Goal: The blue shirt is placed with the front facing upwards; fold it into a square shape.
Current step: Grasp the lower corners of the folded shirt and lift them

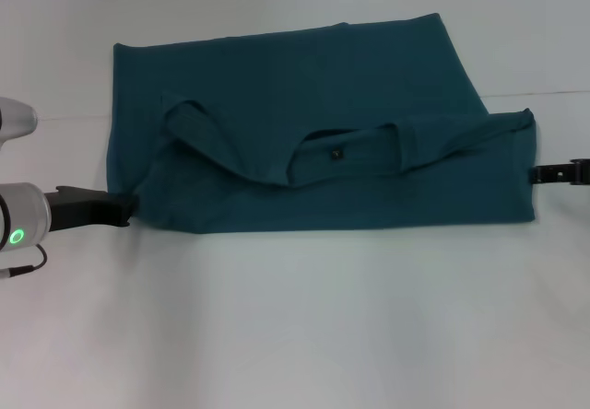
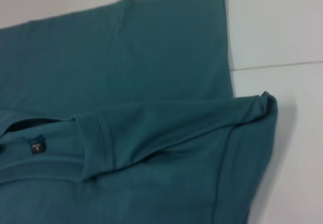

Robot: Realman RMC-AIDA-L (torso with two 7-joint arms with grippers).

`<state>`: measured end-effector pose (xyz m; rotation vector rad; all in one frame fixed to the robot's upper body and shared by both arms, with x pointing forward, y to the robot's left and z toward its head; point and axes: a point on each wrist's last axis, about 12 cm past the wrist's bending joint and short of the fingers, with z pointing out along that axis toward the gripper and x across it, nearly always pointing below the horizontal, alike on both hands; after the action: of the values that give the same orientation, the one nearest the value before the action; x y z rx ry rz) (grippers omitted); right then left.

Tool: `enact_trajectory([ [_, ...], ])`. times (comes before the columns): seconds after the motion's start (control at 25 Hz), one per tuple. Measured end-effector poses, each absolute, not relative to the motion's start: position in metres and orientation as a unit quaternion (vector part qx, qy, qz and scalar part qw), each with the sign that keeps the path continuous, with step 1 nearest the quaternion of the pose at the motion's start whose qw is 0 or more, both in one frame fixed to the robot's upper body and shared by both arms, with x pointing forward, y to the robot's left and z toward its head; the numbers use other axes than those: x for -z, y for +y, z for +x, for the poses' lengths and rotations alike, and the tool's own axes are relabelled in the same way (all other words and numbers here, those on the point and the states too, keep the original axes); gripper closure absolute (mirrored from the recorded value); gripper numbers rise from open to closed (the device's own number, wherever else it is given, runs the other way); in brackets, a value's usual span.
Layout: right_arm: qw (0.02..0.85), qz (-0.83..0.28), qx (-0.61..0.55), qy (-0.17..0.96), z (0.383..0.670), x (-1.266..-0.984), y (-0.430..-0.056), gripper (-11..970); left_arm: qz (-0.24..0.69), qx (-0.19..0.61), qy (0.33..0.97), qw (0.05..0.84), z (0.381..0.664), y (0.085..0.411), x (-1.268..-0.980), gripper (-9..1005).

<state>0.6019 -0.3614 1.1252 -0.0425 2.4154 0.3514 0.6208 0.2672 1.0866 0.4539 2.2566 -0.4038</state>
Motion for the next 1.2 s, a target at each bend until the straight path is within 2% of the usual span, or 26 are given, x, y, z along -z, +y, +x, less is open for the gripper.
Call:
enact_trajectory([
  [0.44,0.301,-0.004,-0.170,0.938,0.613,-1.120,-0.345,43,0.188,0.161,0.889,0.385,0.627,0.266,-1.090,971],
  [0.72,0.265,-0.003,-0.145,0.953,0.615,-1.120,-0.346,44,0.196,0.163,0.888,0.382,0.630,0.260,-1.091,970],
  [1.2,0.259,-0.003,-0.140,0.956,0.619,-1.112,-0.340,47,0.204,0.161,0.889,0.376,0.631,0.256,-1.090,970],
])
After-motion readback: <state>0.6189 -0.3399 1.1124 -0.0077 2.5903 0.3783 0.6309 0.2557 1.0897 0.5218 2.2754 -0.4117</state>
